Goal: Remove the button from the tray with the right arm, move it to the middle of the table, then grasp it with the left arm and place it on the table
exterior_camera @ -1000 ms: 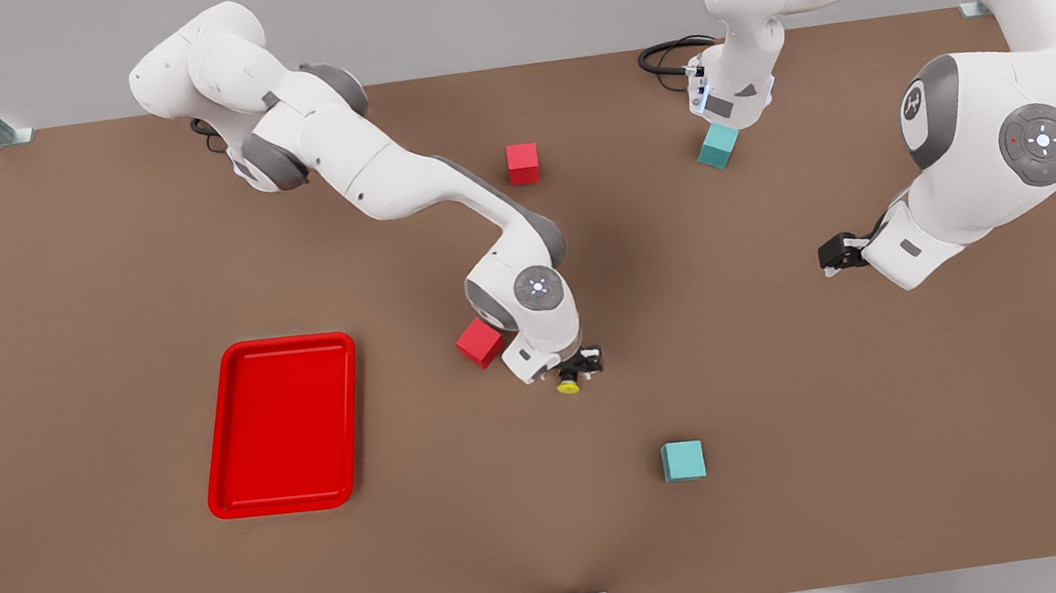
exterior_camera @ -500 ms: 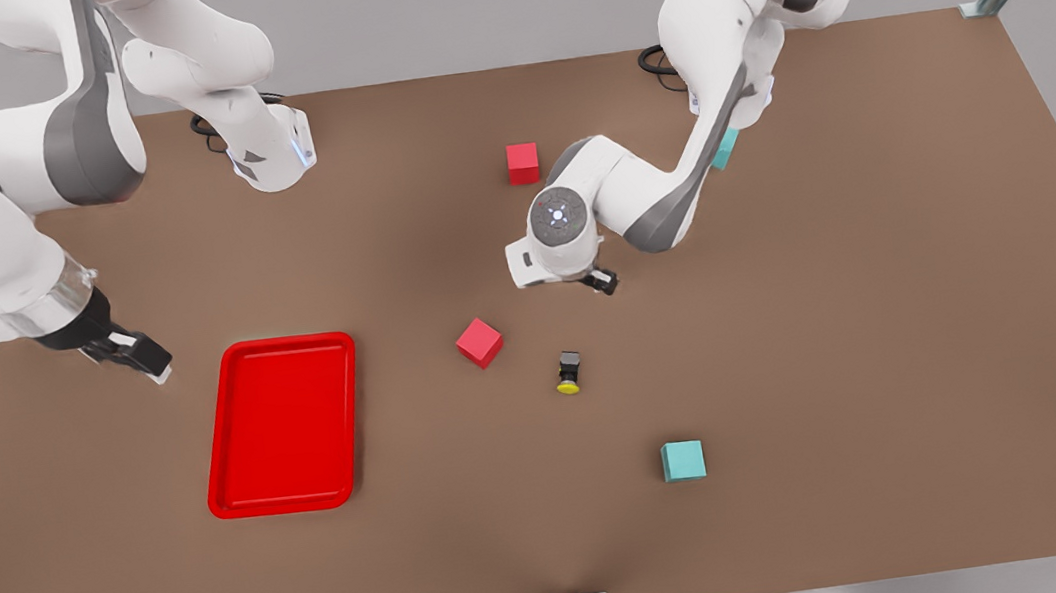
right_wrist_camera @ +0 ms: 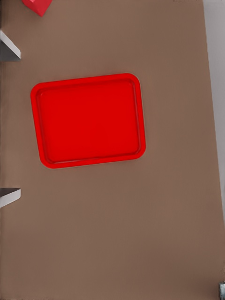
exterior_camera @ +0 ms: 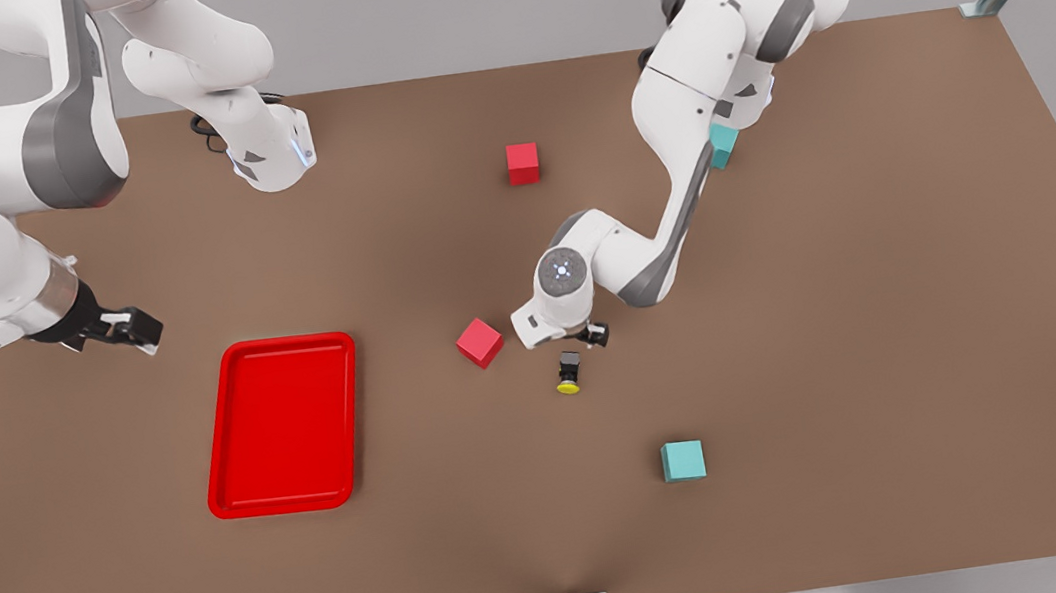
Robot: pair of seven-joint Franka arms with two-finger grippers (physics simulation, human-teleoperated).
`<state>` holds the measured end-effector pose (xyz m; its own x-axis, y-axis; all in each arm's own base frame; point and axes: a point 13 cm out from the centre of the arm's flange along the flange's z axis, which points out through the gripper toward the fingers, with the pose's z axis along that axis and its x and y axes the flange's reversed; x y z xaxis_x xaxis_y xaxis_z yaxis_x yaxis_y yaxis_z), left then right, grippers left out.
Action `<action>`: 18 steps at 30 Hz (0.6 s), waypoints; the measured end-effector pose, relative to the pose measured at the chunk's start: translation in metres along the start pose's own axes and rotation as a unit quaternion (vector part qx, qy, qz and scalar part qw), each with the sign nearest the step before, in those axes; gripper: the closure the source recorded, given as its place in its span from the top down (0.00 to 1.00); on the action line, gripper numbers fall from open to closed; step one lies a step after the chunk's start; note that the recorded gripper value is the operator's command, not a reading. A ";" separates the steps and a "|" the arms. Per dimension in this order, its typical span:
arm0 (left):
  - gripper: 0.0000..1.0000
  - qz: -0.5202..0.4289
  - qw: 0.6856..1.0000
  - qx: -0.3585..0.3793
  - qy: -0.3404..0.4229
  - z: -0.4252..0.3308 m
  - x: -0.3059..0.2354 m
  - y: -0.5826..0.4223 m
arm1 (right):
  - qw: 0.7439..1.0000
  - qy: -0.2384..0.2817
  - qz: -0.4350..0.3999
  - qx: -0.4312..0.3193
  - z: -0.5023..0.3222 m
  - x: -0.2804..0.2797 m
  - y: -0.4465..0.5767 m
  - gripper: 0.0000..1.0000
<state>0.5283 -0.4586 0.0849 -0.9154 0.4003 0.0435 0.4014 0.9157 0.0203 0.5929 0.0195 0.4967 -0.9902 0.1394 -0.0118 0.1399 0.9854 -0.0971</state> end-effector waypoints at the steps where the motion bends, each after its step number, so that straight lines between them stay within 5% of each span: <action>1: 1.00 -0.007 1.000 0.001 -0.004 0.001 -0.002 0.000 | 1.000 0.001 -0.006 0.000 0.000 0.000 -0.001 1.00; 18: 1.00 -0.107 0.994 0.009 -0.014 0.044 -0.021 0.008 | 0.997 -0.003 -0.071 0.020 -0.004 -0.003 -0.011 1.00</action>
<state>0.5495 -0.4582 0.0401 -0.9804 0.1964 0.0125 0.1965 0.9805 0.0088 0.5947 0.0083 0.5016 -1.0000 -0.0014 -0.0007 -0.0013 0.9904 -0.1381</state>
